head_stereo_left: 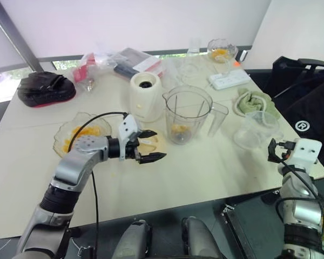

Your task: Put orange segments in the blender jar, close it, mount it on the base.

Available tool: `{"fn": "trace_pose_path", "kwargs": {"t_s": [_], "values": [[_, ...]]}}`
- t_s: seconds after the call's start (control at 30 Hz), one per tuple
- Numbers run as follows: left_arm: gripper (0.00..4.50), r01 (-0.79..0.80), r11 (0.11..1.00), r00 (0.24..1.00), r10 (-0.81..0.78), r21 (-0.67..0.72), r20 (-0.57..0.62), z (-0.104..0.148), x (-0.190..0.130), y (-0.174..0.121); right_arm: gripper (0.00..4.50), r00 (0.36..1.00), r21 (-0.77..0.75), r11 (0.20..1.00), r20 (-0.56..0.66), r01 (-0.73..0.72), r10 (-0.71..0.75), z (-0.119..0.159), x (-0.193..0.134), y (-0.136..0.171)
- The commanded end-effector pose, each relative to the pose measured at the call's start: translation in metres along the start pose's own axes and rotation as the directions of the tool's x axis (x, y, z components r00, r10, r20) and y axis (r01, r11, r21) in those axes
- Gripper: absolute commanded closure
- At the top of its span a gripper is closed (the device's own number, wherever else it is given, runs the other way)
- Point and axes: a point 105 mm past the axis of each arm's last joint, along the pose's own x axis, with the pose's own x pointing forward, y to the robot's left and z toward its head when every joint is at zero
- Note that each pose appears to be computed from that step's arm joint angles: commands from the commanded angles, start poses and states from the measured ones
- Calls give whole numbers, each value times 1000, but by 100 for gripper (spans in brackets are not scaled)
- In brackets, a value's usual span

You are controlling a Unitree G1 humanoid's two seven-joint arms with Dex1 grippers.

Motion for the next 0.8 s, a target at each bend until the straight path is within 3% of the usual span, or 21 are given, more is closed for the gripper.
{"fn": "trace_pose_path", "kwargs": {"t_s": [0.03, 0.8], "values": [[2, -16, 999, 999, 15, 31, 33, 12, -4, 1, 0, 999, 1, 1000, 45, 30, -30, 11, 6, -13], [2, -47, 998, 999, 46, 46, 23, 13, -9, 5, 0, 1000, 70, 997, 18, 24, -25, 8, 41, -10]]}}
